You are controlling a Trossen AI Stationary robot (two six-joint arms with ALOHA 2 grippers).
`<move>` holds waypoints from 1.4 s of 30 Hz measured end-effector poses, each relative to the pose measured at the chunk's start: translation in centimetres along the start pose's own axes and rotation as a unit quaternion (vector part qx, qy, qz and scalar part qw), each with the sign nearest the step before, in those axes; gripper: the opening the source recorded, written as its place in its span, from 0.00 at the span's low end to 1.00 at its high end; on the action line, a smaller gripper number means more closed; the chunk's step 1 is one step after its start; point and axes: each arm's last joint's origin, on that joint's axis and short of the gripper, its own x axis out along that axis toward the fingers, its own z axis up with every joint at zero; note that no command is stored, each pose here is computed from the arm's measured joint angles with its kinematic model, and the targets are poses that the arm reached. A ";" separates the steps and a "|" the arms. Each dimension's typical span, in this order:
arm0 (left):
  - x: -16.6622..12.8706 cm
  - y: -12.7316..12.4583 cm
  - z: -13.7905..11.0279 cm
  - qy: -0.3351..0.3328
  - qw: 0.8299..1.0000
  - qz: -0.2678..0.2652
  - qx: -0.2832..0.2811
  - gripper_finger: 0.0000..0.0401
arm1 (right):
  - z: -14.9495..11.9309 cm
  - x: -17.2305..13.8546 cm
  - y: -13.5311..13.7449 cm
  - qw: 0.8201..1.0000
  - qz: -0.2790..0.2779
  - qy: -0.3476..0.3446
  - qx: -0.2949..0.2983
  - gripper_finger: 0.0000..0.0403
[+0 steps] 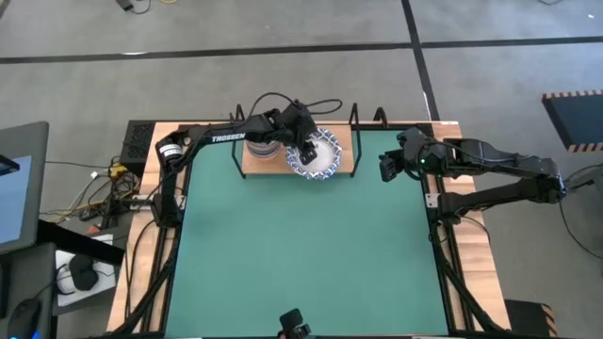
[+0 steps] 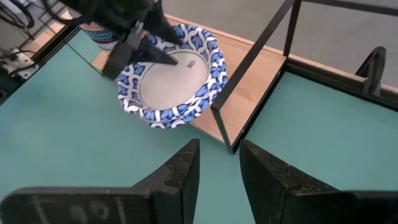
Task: Place and stack bowls onto a shelf
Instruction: Stack the patterned bowl on top of the stacked white patterned bowls on the shelf, then return to Home Position
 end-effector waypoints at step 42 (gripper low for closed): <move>-12.9 -1.7 9.2 -0.187 0.977 -0.101 0.035 0.12 | -3.2 4.0 2.7 0.973 0.224 -0.025 -0.055 0.22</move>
